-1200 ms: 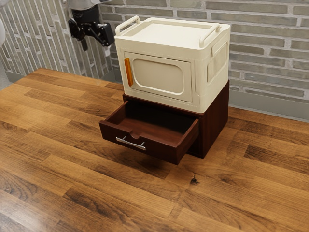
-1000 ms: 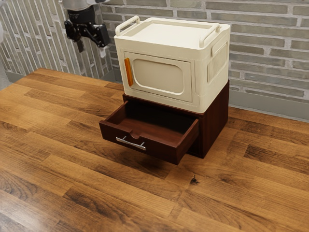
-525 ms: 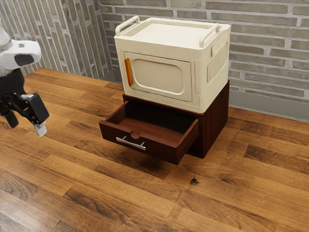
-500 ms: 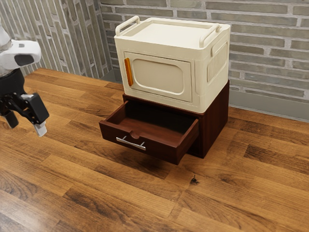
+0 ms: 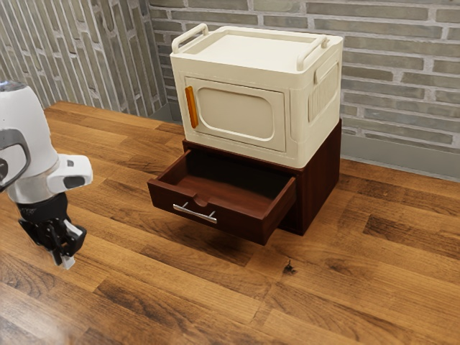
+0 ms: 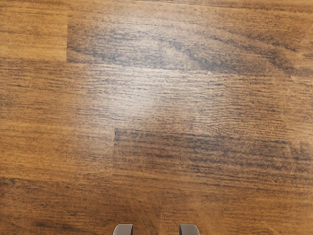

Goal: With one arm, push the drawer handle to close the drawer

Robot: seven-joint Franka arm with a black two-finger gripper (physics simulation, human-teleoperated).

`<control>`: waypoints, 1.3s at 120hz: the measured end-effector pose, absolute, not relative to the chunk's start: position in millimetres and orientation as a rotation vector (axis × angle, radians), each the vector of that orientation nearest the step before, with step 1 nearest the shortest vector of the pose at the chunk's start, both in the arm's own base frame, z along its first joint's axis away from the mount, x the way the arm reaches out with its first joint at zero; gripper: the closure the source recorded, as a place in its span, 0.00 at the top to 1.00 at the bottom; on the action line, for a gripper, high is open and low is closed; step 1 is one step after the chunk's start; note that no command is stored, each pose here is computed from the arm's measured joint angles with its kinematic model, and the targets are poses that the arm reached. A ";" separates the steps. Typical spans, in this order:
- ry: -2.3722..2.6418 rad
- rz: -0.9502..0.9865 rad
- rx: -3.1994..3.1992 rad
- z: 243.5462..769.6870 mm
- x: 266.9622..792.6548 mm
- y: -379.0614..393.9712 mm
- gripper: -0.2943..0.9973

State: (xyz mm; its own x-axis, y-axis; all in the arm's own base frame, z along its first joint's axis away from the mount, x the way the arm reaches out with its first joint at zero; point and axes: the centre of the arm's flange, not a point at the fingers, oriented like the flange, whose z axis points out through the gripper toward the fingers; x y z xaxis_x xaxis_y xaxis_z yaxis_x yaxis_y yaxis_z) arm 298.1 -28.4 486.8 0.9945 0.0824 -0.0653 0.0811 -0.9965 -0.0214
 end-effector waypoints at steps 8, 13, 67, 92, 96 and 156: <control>-0.086 0.136 -3.119 466.3 317.5 -25.8 0.23; -0.058 0.148 -3.119 455.0 328.6 -24.9 0.22; 0.264 0.101 -3.102 428.6 434.3 -65.3 0.17; 0.273 0.064 -3.093 426.4 457.4 -67.2 0.17; 0.268 0.062 -3.096 421.7 460.7 -66.8 0.16; 0.221 -0.120 -3.092 408.3 512.9 -81.7 0.16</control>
